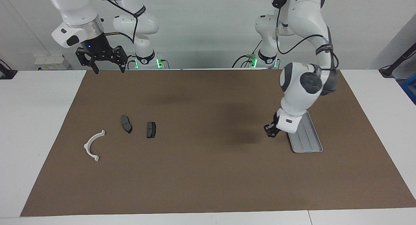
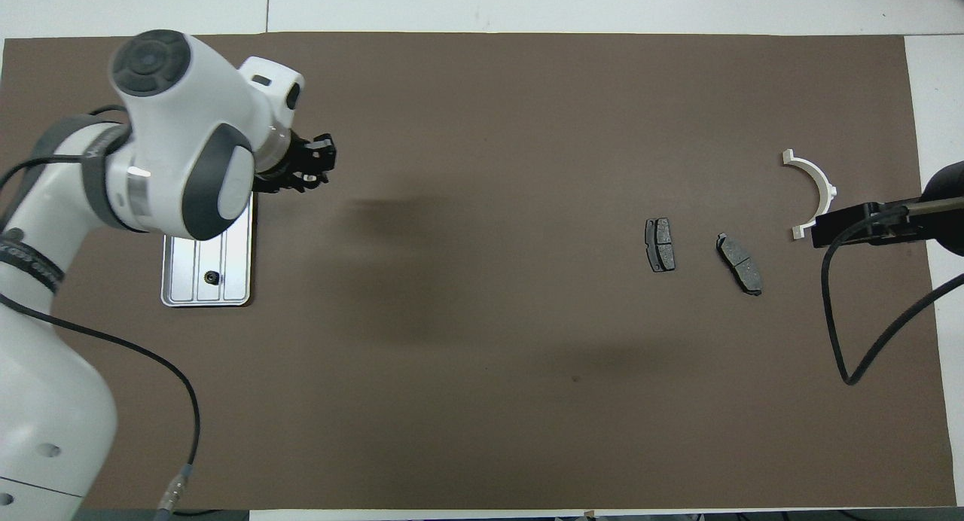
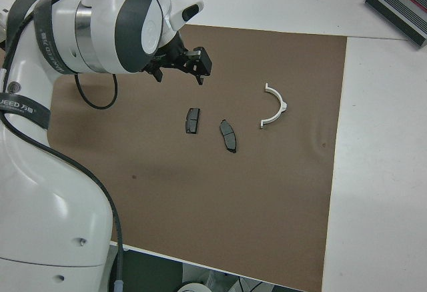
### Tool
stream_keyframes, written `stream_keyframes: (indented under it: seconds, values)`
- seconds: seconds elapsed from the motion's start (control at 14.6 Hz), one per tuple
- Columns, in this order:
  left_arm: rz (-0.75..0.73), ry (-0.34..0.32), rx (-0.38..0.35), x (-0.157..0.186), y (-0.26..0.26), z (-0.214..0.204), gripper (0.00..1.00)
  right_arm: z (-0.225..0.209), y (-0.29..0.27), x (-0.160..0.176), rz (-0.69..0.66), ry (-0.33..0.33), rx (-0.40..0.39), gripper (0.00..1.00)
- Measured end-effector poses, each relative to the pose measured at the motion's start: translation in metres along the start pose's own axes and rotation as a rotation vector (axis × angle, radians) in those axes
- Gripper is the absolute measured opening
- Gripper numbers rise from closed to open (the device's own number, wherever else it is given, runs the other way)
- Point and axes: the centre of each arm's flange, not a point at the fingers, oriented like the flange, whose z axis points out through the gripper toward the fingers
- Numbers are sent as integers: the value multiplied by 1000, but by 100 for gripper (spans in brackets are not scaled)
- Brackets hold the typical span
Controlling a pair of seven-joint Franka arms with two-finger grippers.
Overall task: Place bearing gear from tray to pile
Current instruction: 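Carry the bearing with the left gripper to mid-table while the right gripper approaches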
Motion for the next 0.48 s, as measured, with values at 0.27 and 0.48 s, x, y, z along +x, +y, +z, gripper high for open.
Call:
stream_keyframes:
  seconds: [0.27, 0.48]
  values:
    - [-17, 27, -12, -63, 74, 30, 35, 6, -5, 2, -8, 6, 0, 100]
    - [-17, 31, -18, -72, 76, 67, 35, 36, -25, 12, -7, 32, 3, 100]
